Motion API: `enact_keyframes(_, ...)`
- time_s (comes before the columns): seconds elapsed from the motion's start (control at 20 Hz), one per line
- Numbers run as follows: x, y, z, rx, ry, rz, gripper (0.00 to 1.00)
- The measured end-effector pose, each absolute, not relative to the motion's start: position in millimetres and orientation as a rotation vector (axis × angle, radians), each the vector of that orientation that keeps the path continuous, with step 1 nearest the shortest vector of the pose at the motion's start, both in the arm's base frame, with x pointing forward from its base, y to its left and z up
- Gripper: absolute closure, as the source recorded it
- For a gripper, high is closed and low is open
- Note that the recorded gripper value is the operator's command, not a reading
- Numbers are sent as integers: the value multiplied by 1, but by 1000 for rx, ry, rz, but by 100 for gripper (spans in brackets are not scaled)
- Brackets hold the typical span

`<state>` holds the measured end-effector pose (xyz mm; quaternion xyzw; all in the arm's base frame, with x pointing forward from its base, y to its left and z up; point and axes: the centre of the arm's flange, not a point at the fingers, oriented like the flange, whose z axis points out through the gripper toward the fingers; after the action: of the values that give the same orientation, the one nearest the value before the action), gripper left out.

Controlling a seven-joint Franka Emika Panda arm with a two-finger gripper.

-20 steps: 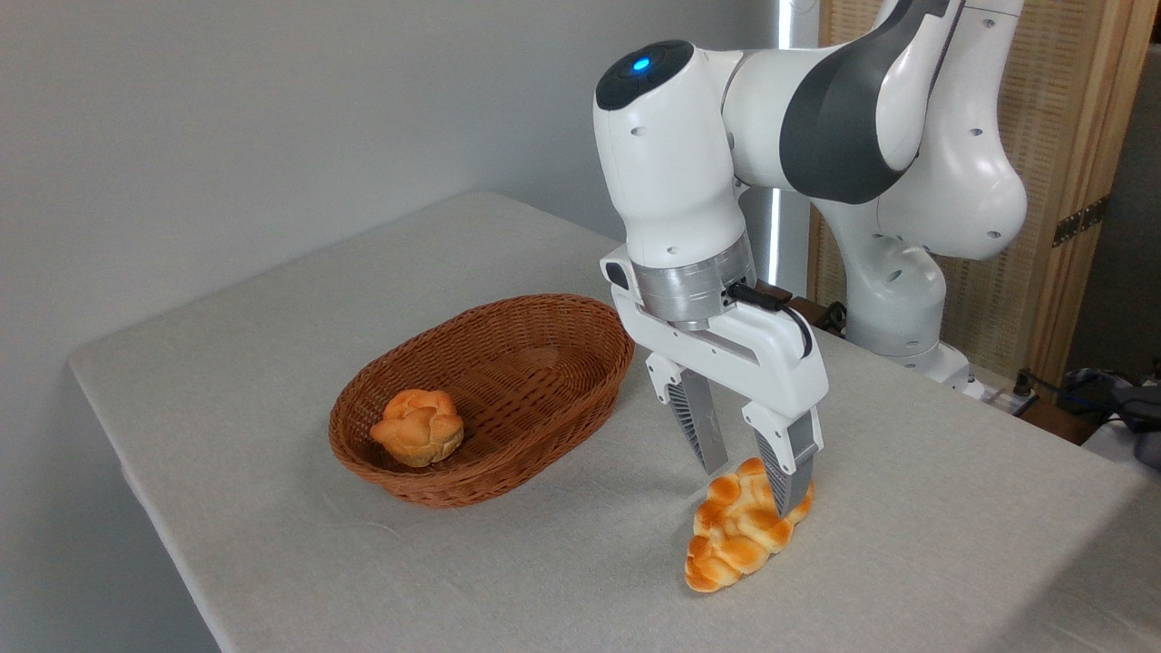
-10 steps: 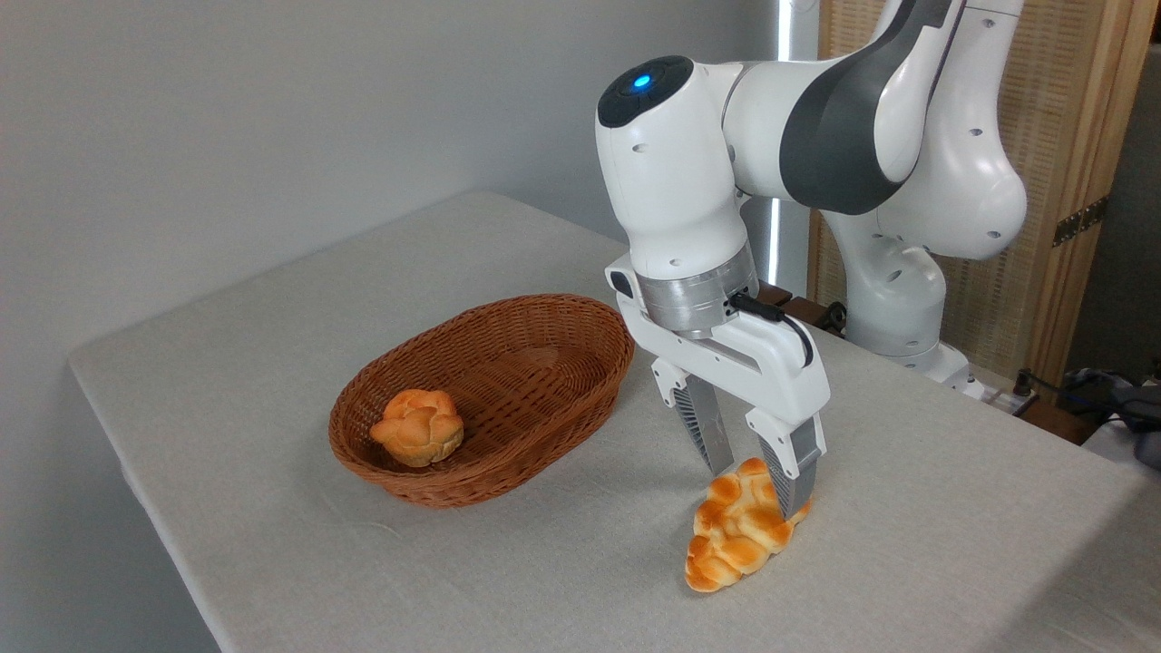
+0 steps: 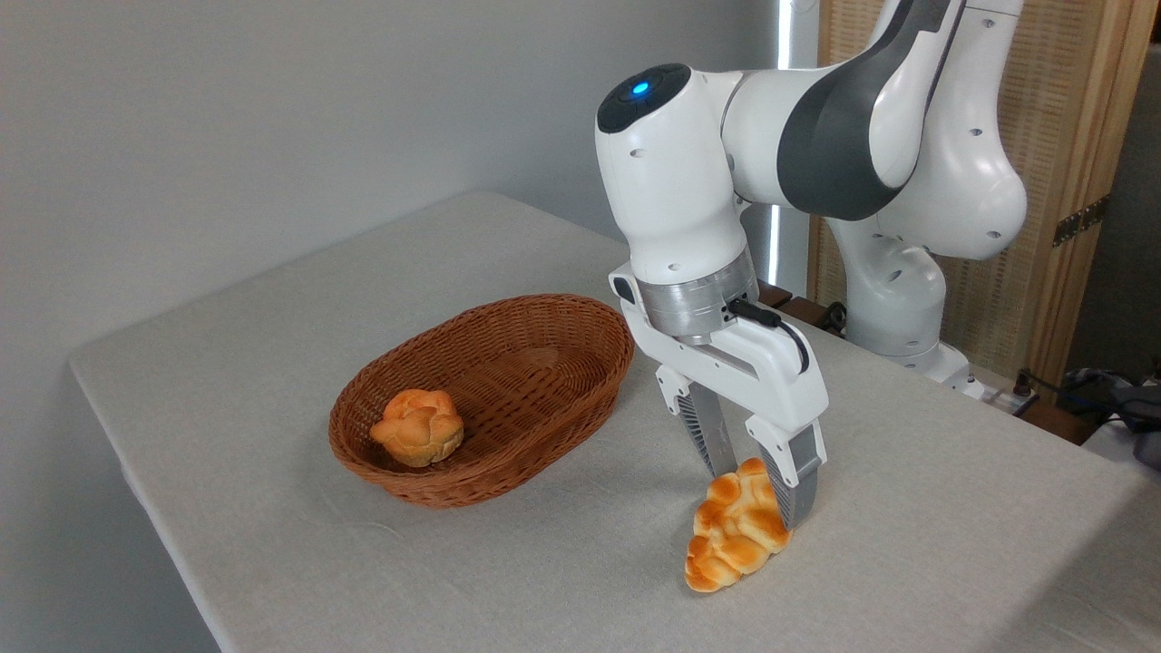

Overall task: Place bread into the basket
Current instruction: 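Close the gripper around the middle of the braided roll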

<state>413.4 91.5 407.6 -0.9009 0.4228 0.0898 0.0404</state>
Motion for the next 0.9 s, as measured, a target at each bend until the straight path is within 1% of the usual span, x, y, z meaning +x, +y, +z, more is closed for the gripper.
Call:
enact_keyframes(0.1, 413, 91, 407, -2759, 1296, 274, 14)
enact_keyframes(0.15, 414, 91, 407, -2758, 1296, 271, 22)
enact_keyframes(0.2, 414, 91, 407, -2758, 1296, 268, 27)
enact_keyframes(0.25, 414, 91, 407, -2757, 1296, 267, 34)
enact_keyframes(0.35, 414, 91, 407, -2756, 1298, 267, 54)
enact_keyframes(0.45, 414, 90, 407, -2756, 1300, 266, 62)
enact_keyframes(0.9, 415, 87, 407, -2771, 1299, 255, 62)
